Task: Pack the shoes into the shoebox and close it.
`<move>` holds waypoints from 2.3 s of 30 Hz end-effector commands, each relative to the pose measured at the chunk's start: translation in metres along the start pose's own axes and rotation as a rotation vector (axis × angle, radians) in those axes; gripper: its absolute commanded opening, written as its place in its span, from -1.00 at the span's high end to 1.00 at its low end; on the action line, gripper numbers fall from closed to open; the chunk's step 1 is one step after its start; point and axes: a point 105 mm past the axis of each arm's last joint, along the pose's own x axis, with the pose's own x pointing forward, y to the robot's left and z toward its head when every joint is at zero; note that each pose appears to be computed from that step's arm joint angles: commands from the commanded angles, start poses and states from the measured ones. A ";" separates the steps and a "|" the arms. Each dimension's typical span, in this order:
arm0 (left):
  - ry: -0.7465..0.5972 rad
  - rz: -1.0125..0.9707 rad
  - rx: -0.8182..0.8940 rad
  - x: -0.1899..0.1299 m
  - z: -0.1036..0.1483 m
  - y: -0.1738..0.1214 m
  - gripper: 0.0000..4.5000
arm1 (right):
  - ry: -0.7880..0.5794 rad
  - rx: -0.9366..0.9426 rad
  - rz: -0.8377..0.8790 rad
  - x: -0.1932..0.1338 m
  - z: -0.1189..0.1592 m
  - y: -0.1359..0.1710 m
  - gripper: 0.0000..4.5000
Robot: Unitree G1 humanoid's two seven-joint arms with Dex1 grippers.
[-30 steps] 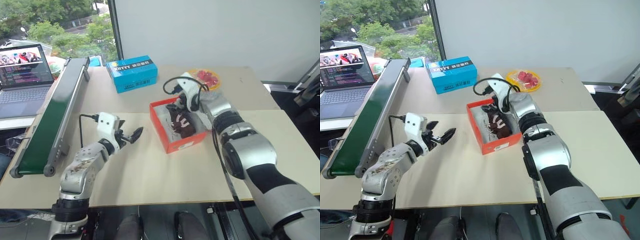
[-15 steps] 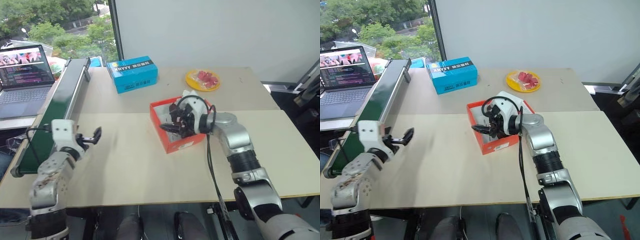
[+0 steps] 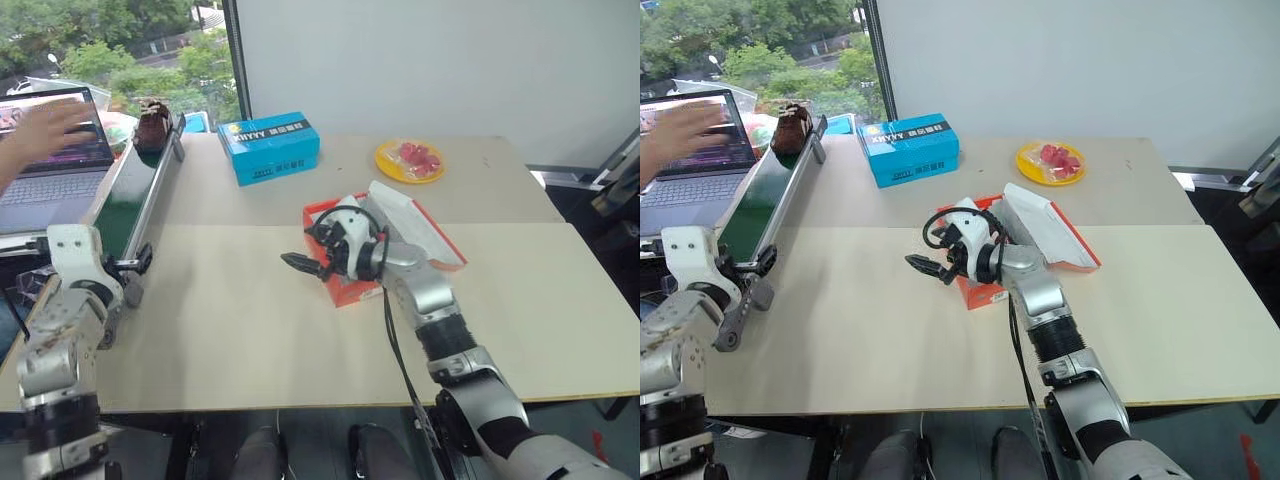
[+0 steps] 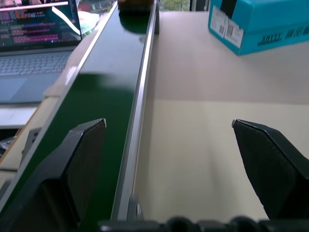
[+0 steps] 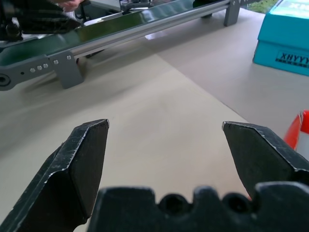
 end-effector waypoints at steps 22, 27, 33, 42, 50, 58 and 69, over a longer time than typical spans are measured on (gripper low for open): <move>-0.027 0.032 0.004 0.036 0.031 0.051 -1.00 | -0.068 -0.064 0.005 -0.003 0.018 0.002 -0.98; -0.038 0.020 0.045 0.047 0.044 0.058 -1.00 | -0.061 -0.057 -0.002 -0.004 0.018 0.001 -0.98; -0.036 -0.004 0.068 0.057 0.051 0.059 -1.00 | -0.042 -0.086 0.005 -0.005 0.020 0.001 -0.98; 0.003 0.016 0.064 0.061 0.037 0.065 -1.00 | -0.032 -0.105 0.004 -0.012 0.022 0.000 -0.98; 0.133 0.067 -0.033 0.049 -0.013 0.079 -0.77 | -0.025 -0.115 -0.024 -0.017 0.024 -0.003 -1.00; 0.139 0.025 -0.049 0.048 -0.024 0.067 0.32 | -0.023 -0.116 -0.040 -0.019 0.027 -0.005 -1.00; -0.106 0.073 0.015 0.038 0.062 0.077 0.77 | -0.009 -0.116 -0.035 -0.020 0.027 -0.007 -1.00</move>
